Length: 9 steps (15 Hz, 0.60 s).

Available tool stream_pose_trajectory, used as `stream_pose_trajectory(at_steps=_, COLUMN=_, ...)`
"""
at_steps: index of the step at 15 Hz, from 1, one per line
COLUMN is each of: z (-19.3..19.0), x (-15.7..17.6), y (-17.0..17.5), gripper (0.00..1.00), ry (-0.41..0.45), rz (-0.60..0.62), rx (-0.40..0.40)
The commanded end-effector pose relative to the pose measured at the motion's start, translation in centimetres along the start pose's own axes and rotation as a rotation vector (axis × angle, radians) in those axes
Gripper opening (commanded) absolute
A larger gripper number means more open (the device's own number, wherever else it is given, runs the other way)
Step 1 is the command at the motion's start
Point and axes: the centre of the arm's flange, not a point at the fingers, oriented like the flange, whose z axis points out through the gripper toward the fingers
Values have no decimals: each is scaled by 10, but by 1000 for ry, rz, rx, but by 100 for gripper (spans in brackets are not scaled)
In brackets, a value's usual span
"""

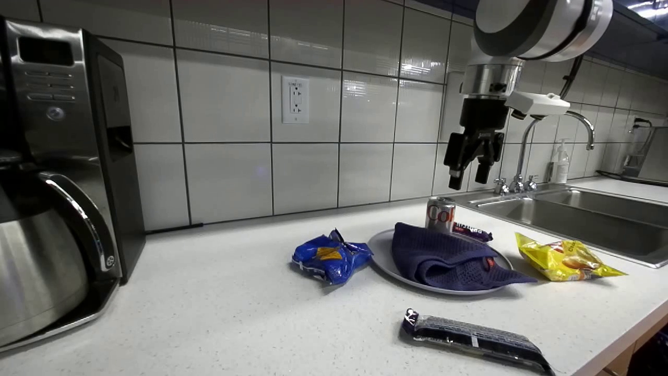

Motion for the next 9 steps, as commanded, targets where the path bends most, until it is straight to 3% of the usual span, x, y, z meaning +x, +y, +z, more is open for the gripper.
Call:
stream_pose_trajectory(at_steps=1, z=9, x=30, y=13, gripper=100, ry=2, rz=-18, rx=7)
stream_pose_trajectory(at_steps=9, z=33, x=58, y=12, gripper=100, ry=-17, rz=-20, rx=13)
